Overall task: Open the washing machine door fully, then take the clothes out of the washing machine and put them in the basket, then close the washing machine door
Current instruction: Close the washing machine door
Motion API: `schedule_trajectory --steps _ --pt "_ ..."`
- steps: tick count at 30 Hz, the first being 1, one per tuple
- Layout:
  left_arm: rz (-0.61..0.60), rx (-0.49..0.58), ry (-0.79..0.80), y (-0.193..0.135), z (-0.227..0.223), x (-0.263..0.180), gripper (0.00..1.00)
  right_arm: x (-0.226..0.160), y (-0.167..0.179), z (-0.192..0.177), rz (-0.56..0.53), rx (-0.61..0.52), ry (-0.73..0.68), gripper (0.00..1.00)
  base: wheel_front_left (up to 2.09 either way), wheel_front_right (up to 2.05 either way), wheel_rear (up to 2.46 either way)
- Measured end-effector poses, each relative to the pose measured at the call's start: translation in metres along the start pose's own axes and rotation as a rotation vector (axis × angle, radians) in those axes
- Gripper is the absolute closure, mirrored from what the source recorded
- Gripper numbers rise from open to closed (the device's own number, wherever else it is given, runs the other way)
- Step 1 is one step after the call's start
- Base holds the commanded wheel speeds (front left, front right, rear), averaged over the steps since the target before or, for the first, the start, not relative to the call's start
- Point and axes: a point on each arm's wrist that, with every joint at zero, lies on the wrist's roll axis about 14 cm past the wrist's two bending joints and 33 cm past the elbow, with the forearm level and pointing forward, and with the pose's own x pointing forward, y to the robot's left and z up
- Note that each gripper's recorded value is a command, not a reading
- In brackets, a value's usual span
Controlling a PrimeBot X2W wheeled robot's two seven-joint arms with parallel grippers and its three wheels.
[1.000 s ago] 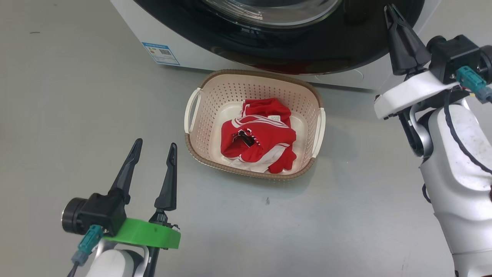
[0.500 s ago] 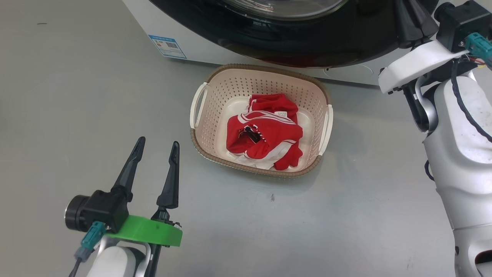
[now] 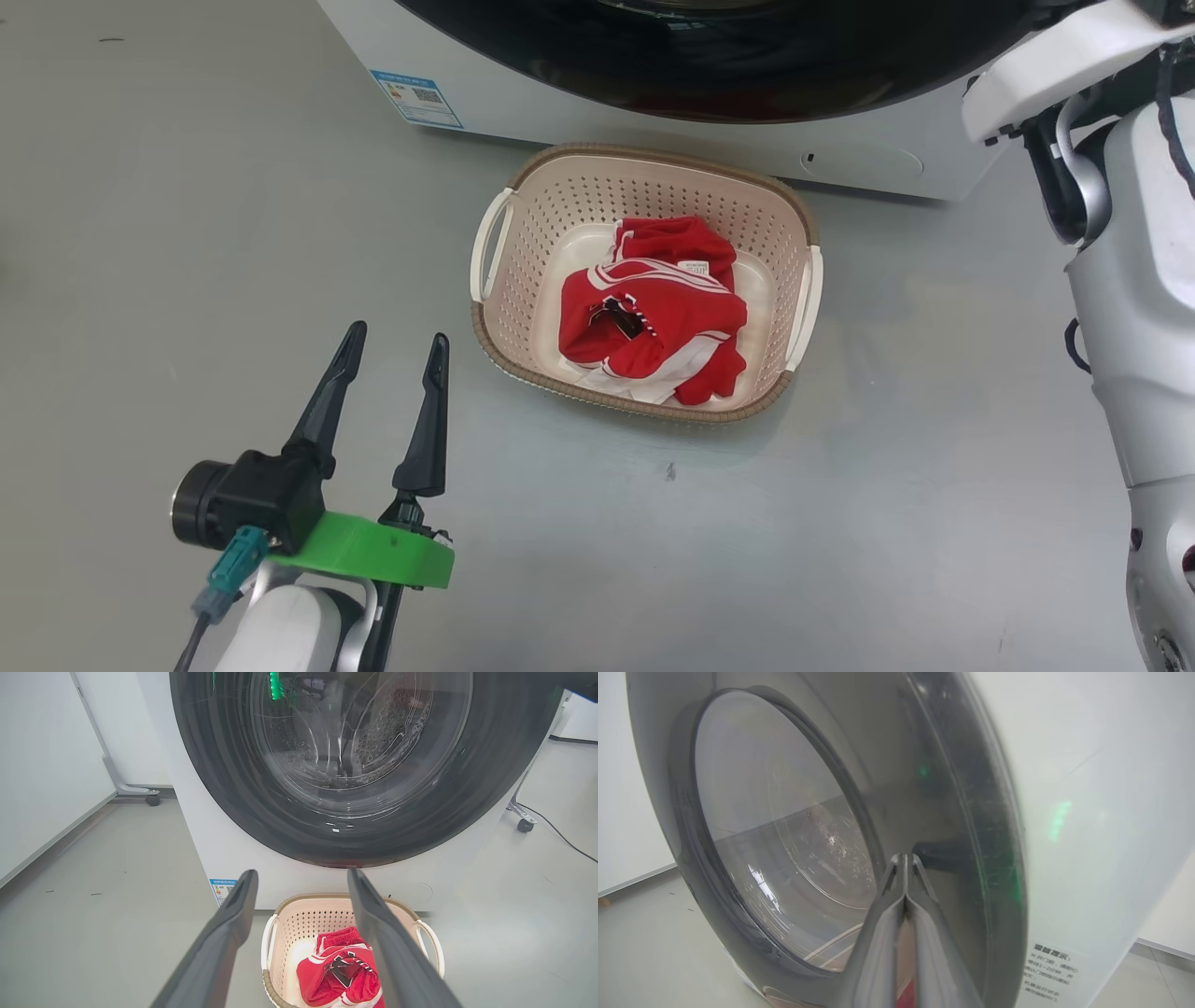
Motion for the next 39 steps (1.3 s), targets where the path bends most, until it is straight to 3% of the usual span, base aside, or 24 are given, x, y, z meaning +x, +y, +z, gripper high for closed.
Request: schedule_trajectory --steps 21,33,39 --pt "-0.008 0.007 -0.006 -0.002 0.001 0.002 0.0 0.015 -0.016 0.0 -0.07 0.071 -0.011 1.0 0.0 0.0 0.0" --pt "-0.01 0.012 -0.014 -0.002 0.003 0.002 0.0 0.009 0.008 -0.002 -0.007 0.054 0.003 1.0 0.0 0.0 0.0" --pt "-0.022 0.007 -0.021 -0.006 0.005 0.003 0.0 -0.011 0.018 -0.02 0.012 0.062 0.052 1.0 0.0 0.0 0.0"
